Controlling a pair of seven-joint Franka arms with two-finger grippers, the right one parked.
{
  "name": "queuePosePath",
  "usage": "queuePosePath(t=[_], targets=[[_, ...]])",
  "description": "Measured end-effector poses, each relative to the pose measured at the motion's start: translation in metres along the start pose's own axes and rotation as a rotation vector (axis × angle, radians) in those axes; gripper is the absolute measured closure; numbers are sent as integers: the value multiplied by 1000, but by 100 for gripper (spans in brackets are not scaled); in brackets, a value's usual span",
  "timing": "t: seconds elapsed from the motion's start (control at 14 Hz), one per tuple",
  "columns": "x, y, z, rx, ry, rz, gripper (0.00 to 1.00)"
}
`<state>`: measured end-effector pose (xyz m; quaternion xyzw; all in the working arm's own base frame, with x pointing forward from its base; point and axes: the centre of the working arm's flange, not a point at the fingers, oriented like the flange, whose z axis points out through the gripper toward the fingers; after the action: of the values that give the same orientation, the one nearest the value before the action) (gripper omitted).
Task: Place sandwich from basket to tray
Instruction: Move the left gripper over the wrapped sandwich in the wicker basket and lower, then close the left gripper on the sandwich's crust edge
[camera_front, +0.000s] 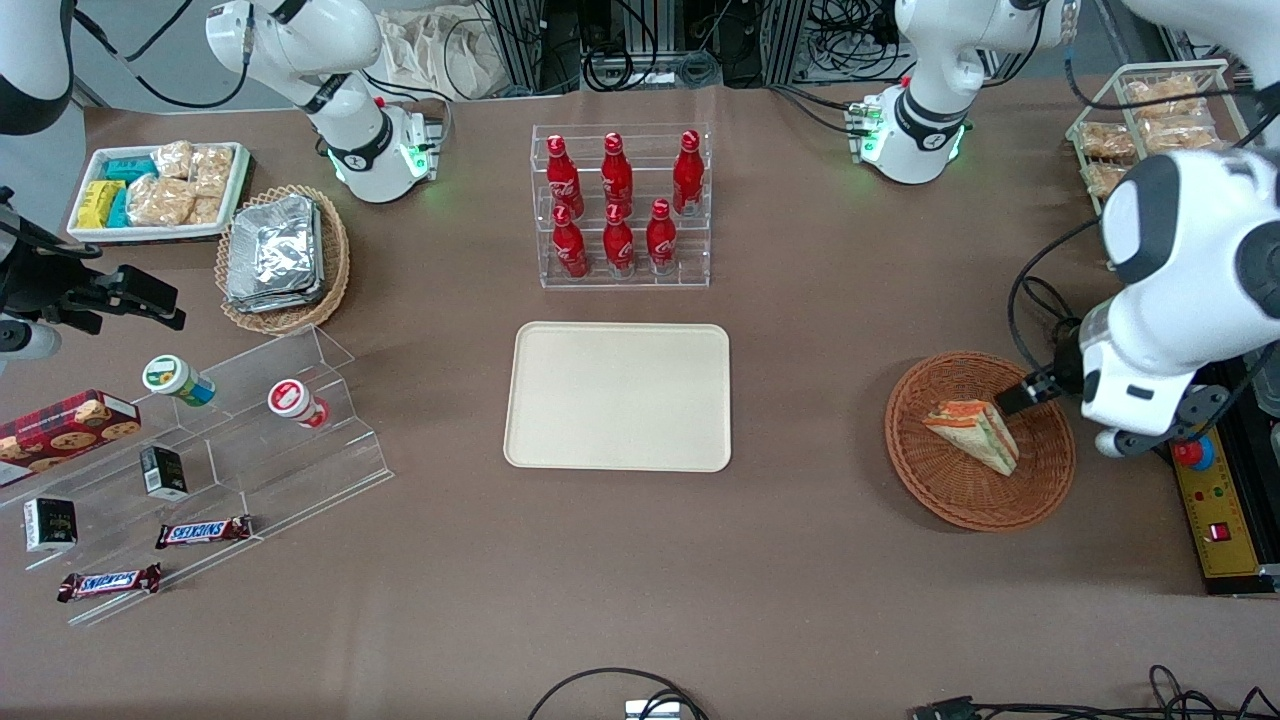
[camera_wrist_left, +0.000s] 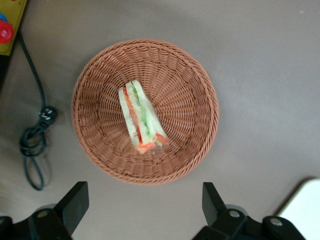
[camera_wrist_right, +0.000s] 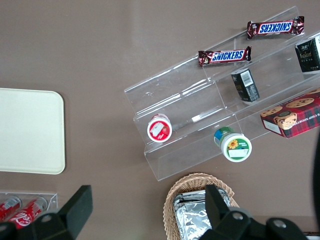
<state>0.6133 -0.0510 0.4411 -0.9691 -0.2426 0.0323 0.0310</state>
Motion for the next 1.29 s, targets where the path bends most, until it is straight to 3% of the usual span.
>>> queuePosePath(t=[0.36,0.57,0.71,1.14,1.29], targets=[[3,1,101,0,16,-147,0],[5,-11,147,26,-2,-187,0],[6,-17,160,36,-8,-206,0],[3,-18,186,15,26,-226,1],[3,-18,193,18,24,-229,17]])
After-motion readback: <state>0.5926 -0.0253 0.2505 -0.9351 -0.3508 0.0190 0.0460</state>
